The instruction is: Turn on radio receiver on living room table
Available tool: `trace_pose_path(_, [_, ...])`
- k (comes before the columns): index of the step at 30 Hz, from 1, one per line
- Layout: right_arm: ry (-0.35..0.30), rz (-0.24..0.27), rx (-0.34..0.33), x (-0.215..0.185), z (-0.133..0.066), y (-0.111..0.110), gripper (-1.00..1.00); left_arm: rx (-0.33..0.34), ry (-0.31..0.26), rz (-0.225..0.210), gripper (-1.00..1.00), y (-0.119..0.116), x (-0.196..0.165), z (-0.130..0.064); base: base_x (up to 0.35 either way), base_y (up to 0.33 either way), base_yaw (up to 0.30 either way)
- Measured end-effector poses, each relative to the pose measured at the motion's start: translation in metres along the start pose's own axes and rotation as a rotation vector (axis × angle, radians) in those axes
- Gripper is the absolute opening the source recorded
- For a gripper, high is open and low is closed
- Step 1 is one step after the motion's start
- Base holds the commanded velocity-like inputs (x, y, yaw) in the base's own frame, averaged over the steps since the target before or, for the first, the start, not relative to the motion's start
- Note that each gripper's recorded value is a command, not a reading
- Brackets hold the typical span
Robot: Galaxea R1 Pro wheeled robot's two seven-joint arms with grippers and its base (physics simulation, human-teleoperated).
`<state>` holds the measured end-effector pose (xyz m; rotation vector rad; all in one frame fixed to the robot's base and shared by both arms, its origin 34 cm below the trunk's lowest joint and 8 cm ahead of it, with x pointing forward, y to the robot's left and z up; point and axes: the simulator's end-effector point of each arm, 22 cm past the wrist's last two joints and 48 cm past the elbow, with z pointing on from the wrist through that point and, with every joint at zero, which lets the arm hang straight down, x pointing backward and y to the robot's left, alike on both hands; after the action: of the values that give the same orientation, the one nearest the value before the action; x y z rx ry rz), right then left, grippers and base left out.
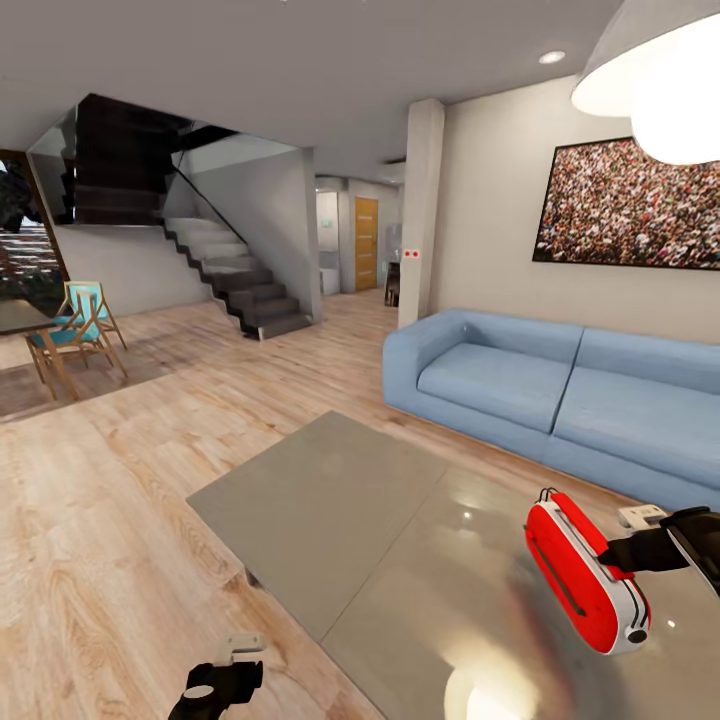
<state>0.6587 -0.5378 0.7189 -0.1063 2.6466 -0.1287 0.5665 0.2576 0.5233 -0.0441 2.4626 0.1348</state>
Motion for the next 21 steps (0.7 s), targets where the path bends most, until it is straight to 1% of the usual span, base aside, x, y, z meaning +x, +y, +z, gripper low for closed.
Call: trace_pose_path(21, [0.000, -0.003, 0.002, -0.021, -0.032, -0.005, -1.00, 0.000, 0.001, 0.000, 1.00, 0.003, -0.026, -0.028, 0.000, 0.000, 0.000])
